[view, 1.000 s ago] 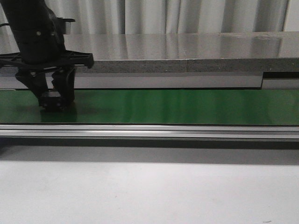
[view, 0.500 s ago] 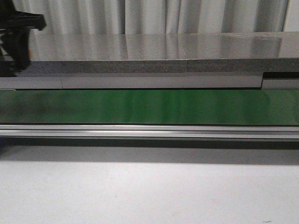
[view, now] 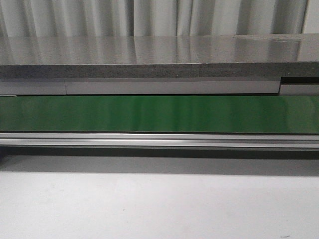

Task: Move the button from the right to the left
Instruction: 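Lift the button off the belt with the left gripper toward the blue tray, then lower the button into the blue tray and open the left gripper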

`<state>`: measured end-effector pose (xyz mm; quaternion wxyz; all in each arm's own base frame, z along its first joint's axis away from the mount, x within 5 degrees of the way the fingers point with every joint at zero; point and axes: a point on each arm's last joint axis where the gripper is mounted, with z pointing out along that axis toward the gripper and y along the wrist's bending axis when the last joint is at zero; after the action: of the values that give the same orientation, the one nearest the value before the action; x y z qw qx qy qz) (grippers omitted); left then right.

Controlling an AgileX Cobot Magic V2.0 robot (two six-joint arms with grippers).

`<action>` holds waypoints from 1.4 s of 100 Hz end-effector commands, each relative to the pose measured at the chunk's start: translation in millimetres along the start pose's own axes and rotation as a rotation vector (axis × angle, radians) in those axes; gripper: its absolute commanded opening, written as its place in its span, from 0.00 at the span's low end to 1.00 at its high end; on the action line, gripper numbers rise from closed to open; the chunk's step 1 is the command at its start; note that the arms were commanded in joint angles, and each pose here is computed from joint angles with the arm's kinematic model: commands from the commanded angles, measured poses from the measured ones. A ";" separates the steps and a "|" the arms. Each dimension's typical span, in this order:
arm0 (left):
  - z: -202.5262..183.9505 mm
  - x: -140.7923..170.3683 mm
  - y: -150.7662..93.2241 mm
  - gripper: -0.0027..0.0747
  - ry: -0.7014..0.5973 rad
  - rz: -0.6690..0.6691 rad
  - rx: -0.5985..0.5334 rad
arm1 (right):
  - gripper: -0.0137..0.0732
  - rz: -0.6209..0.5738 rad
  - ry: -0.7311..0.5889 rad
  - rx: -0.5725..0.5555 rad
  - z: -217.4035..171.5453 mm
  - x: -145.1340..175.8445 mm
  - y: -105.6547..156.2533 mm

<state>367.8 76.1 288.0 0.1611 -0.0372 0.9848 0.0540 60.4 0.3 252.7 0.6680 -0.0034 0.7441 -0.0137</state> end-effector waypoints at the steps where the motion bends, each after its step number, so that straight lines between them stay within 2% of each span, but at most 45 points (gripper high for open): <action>1: -21.5 -5.0 14.6 0.25 -0.099 0.032 -0.032 | 0.08 -0.004 -0.097 0.014 -1.7 -15.3 -1.4; 10: -10.3 -7.2 23.9 0.25 -0.098 0.094 -0.049 | 0.08 -0.004 -0.097 0.014 -1.7 -15.3 -1.4; 25: 15.7 -10.8 30.9 0.25 -0.060 0.114 -0.081 | 0.08 -0.004 -0.096 0.014 -1.7 -15.2 -1.4; 52: 70.9 -13.3 30.2 0.25 0.027 0.151 -0.067 | 0.08 -0.004 -0.096 0.014 -1.7 -15.2 -1.4; 66: 87.2 -13.4 30.2 0.26 0.045 0.164 -0.069 | 0.08 -0.004 -0.096 0.014 -1.7 -15.2 -1.4; 78: 88.1 -15.4 30.9 0.34 0.027 0.201 -0.078 | 0.08 -0.004 -0.096 0.014 -1.7 -15.2 -1.4; 95: 87.7 -16.0 31.6 0.62 0.024 0.209 -0.085 | 0.08 -0.004 -0.096 0.014 -1.7 -15.2 -1.4; 100: 87.6 -15.6 32.4 0.67 0.030 0.216 -0.093 | 0.08 -0.004 -0.096 0.014 -1.7 -15.2 -1.4; 119: 82.9 -14.9 35.5 0.67 0.038 0.236 -0.125 | 0.08 -0.004 -0.096 0.014 -1.7 -15.2 -1.4; 134: 57.0 -20.6 37.4 0.67 -0.057 0.204 -0.153 | 0.08 -0.004 -0.096 0.014 -1.7 -15.2 -1.4; 140: 44.2 -22.4 38.0 0.61 -0.098 0.157 -0.161 | 0.08 -0.004 -0.096 0.014 -1.7 -15.2 -1.4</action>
<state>402.7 120.6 202.0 0.1146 0.0601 0.9841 0.1218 60.4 0.3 252.7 0.6680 -0.0034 0.7441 -0.0137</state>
